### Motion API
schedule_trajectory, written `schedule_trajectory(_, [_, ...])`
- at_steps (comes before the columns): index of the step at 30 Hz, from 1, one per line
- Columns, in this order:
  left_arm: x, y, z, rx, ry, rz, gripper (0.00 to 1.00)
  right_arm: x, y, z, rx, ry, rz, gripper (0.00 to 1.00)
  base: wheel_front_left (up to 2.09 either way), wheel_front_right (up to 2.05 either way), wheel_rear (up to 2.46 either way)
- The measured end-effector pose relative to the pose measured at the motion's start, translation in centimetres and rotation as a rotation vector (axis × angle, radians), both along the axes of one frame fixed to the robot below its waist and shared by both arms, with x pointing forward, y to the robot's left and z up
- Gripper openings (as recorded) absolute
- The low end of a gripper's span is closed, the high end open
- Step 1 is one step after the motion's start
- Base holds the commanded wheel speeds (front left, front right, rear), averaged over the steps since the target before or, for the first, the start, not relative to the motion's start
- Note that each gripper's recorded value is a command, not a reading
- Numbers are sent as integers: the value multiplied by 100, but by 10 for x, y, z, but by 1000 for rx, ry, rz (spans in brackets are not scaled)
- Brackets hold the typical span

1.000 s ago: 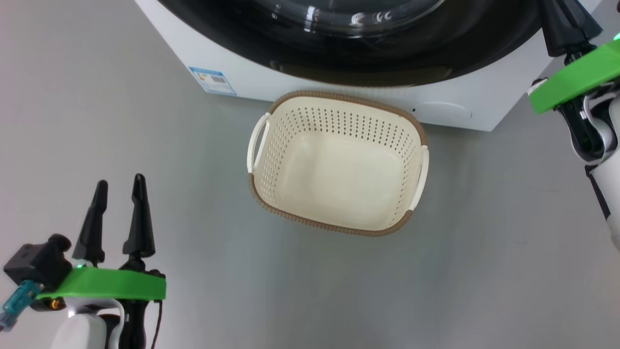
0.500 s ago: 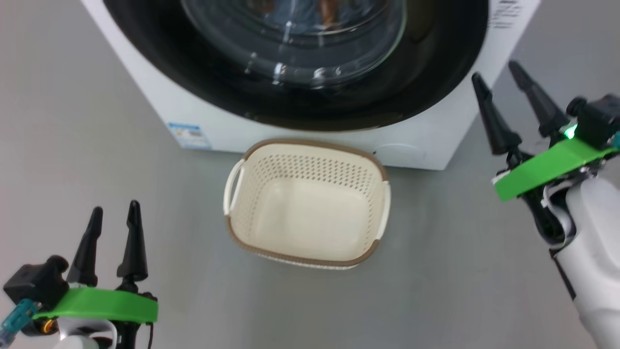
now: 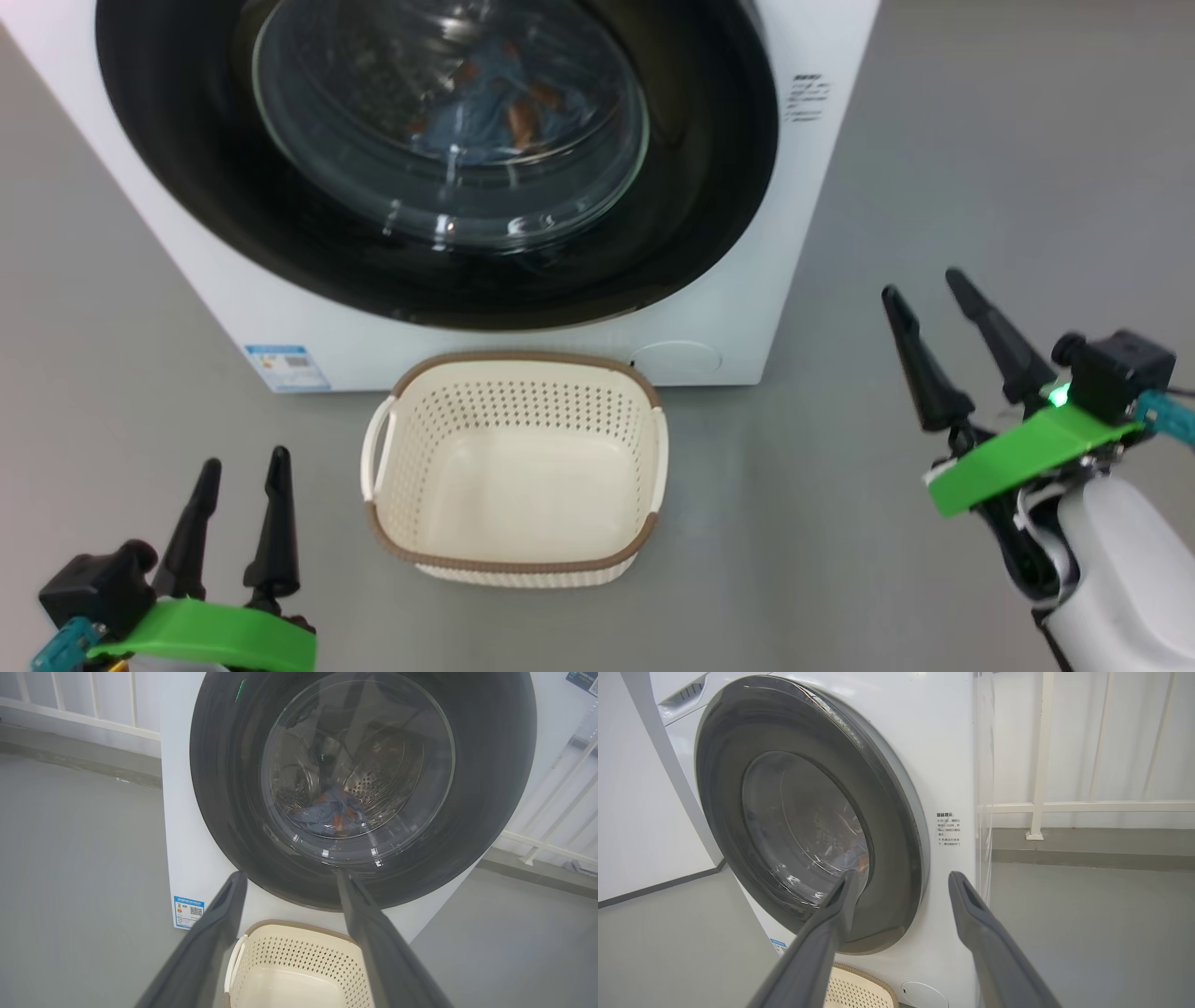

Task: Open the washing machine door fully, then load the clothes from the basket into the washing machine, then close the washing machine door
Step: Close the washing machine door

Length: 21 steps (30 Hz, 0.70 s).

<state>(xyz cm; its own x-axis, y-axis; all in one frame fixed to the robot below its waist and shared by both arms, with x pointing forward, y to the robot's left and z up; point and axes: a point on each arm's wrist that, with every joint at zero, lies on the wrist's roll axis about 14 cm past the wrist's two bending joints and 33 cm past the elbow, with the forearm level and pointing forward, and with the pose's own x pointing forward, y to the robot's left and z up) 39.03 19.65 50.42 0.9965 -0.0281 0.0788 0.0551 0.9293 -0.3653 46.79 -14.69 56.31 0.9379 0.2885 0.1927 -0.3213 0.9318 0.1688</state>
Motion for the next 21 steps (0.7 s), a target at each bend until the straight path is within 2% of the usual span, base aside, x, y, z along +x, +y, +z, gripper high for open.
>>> schedule_trajectory(6, [-6,-17,3,2,-7,-65,100,-28,-15,-2,22,4,-45,100,0,0,0])
schedule_trajectory(13, [-14,-19,14,11,-41,-78,100,-58,-25,-11,34,17,-93,100,0,0,0])
schedule_trajectory(21, [-17,-25,23,42,-71,-88,100,-72,-37,-14,42,20,-135,100,0,0,0])
